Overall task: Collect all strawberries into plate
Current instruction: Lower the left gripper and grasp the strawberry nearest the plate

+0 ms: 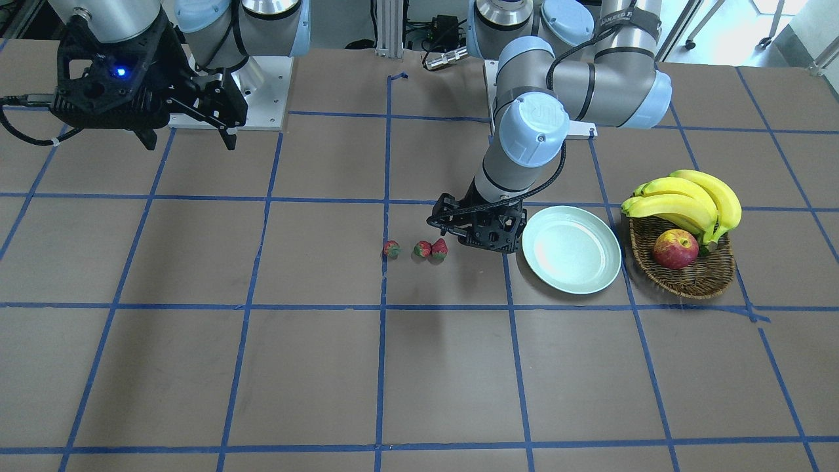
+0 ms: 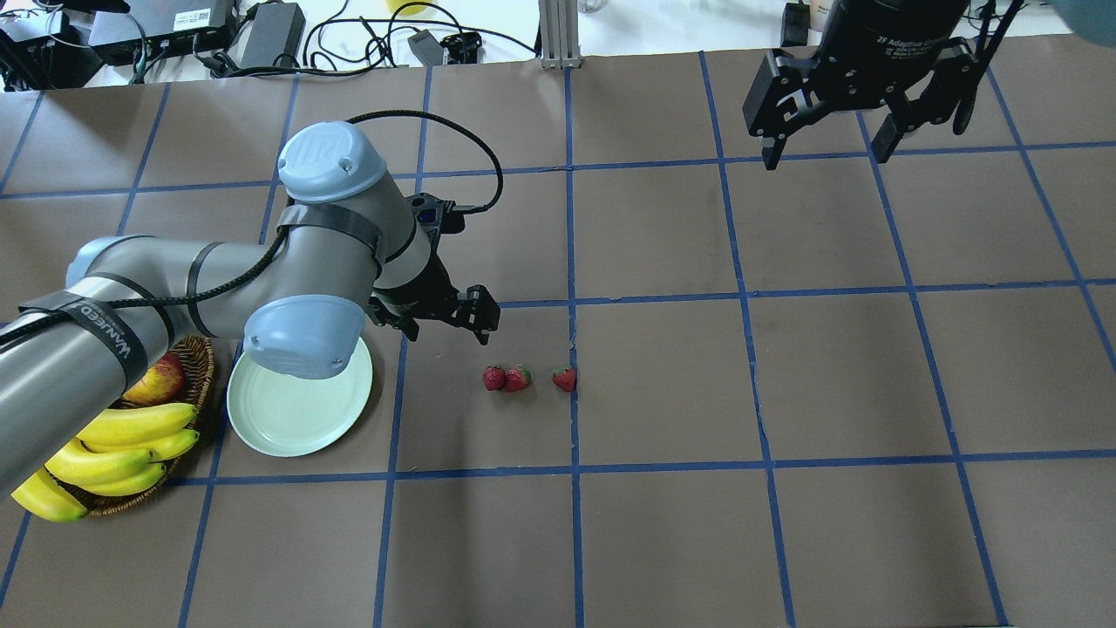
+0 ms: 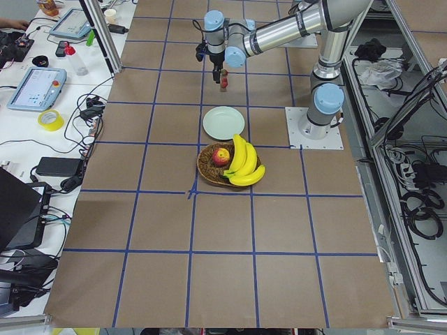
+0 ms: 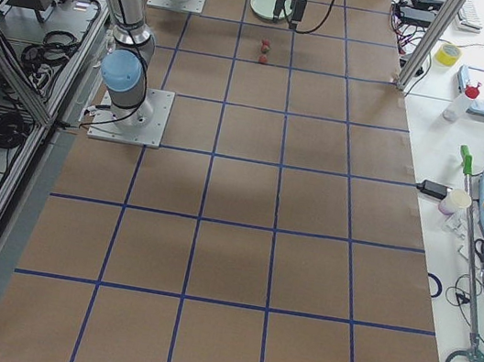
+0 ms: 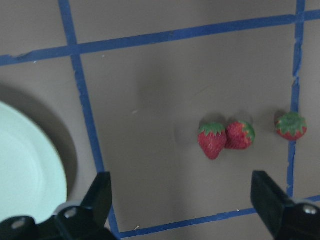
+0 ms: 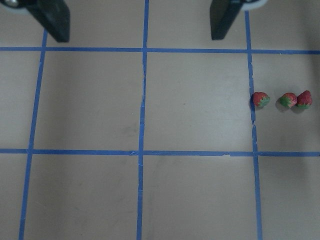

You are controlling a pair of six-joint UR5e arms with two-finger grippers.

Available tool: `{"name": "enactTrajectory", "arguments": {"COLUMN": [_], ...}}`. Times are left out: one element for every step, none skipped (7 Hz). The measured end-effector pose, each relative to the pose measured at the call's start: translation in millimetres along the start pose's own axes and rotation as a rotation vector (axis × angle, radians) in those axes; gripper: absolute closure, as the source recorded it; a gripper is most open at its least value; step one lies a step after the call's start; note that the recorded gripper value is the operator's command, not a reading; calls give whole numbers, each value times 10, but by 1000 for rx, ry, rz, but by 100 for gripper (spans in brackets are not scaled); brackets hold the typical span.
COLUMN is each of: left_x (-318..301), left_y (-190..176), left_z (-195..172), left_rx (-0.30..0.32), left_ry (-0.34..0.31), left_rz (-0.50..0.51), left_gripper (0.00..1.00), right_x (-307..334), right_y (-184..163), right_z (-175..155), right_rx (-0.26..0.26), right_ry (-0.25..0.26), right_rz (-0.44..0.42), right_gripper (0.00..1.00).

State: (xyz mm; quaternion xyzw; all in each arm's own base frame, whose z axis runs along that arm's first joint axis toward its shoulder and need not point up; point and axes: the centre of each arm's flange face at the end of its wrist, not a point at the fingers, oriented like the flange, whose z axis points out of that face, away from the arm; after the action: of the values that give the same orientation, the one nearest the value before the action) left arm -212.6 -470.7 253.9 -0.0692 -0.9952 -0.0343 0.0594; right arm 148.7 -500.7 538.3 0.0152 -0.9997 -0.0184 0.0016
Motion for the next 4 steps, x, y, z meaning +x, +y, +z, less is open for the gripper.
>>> {"name": "enactTrajectory", "arguments": {"left_x": [13, 66, 157, 221], "left_y": [37, 71, 97, 108], "left_z": [175, 313, 421, 499], "left_rx": [-12, -29, -42, -51], "left_ry": [8, 10, 8, 6], "left_rz": [5, 17, 37, 51], "left_gripper": [7, 8, 13, 13], "right_x": [7, 4, 3, 2], "right_y": [17, 30, 18, -6], "right_z": [31, 112, 151, 151], "right_rx": [-8, -22, -14, 9], "right_ry": [-1, -8, -11, -11], "right_rz": [-24, -52, -64, -69], "right_gripper": [0, 0, 0, 0]}}
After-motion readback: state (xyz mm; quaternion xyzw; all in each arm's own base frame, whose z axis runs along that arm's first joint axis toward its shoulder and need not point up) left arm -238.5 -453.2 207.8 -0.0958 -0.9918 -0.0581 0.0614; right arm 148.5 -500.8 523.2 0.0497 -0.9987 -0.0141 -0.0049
